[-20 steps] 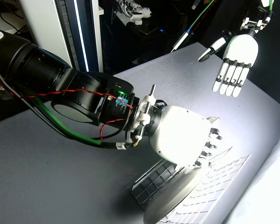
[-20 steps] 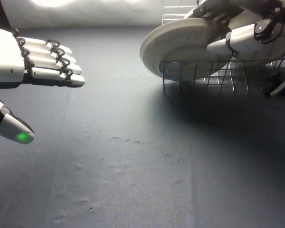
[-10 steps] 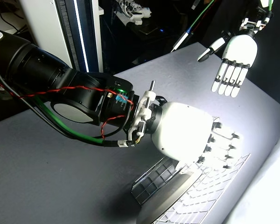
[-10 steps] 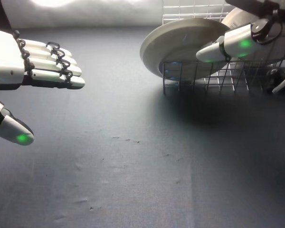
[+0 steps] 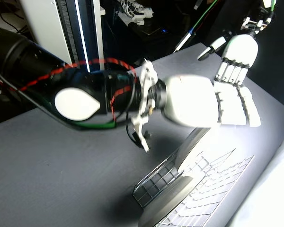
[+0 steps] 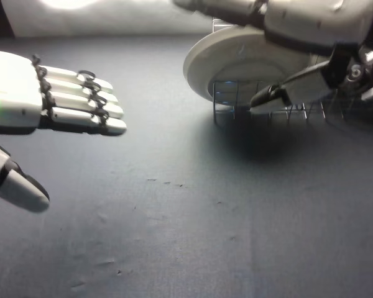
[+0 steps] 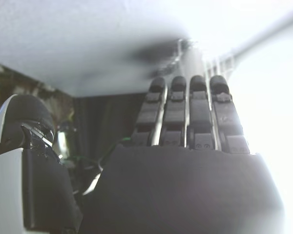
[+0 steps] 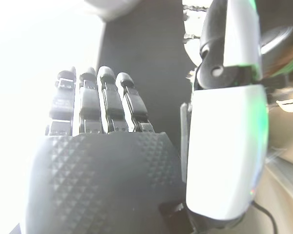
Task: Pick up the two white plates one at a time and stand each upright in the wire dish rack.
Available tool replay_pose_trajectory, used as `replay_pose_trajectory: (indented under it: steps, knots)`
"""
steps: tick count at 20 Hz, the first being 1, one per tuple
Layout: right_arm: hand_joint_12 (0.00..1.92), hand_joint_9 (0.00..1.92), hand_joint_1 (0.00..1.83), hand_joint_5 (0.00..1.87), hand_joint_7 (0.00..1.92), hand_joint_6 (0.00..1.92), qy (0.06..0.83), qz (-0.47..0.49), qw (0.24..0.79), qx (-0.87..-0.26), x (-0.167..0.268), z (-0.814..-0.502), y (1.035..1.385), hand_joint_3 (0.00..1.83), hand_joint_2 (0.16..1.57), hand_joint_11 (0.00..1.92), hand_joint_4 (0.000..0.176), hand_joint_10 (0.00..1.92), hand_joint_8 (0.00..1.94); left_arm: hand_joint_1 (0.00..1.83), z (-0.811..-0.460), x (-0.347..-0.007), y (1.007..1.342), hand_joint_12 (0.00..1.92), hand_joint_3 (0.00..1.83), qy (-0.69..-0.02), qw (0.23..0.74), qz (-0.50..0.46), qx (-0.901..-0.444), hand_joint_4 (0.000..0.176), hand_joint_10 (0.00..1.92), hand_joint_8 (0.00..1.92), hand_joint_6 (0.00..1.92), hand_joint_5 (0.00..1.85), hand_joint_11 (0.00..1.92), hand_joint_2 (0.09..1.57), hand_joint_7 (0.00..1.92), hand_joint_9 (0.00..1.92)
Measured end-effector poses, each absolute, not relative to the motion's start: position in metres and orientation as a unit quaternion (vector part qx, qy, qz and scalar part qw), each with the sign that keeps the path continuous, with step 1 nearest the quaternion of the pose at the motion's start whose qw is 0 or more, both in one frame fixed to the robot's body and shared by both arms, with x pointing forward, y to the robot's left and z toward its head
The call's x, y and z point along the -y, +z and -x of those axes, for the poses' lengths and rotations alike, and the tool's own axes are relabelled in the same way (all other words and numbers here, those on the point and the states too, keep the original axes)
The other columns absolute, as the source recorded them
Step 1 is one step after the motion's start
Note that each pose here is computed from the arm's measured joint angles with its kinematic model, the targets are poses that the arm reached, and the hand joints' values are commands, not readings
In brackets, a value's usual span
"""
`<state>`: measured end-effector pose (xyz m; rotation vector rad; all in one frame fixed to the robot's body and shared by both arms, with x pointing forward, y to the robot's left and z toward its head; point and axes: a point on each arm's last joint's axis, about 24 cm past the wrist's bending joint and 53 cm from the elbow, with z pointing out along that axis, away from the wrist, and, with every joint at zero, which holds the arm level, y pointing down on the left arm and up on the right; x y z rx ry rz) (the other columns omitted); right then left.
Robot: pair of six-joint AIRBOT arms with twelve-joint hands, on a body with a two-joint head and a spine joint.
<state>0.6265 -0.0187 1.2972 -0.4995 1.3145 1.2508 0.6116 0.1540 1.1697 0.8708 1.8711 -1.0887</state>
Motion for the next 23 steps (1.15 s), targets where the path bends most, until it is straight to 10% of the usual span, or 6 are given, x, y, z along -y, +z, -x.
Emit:
replay_pose_trajectory:
  steps: [7,23]
  knots:
    - [0.00,0.00,0.92,0.00,0.00,0.00,0.526,0.346,0.586,-0.511,0.009,-0.567,1.293,0.00,0.83,0.00,0.000,0.00,0.00,0.00,-0.579,-0.150,1.182,0.03,0.00,-0.436,0.400,-0.395,-0.702,0.000,0.00,0.00,0.00,0.00,0.06,1.06,0.01,0.01]
    - [0.00,0.00,0.91,0.00,0.00,0.00,0.483,0.384,0.596,-0.514,0.040,-0.557,1.283,0.01,0.87,0.00,0.000,0.00,0.00,0.00,-0.565,-0.156,1.184,0.02,0.00,-0.419,0.402,-0.430,-0.691,0.000,0.00,0.00,0.00,0.00,0.05,1.05,0.00,0.01]
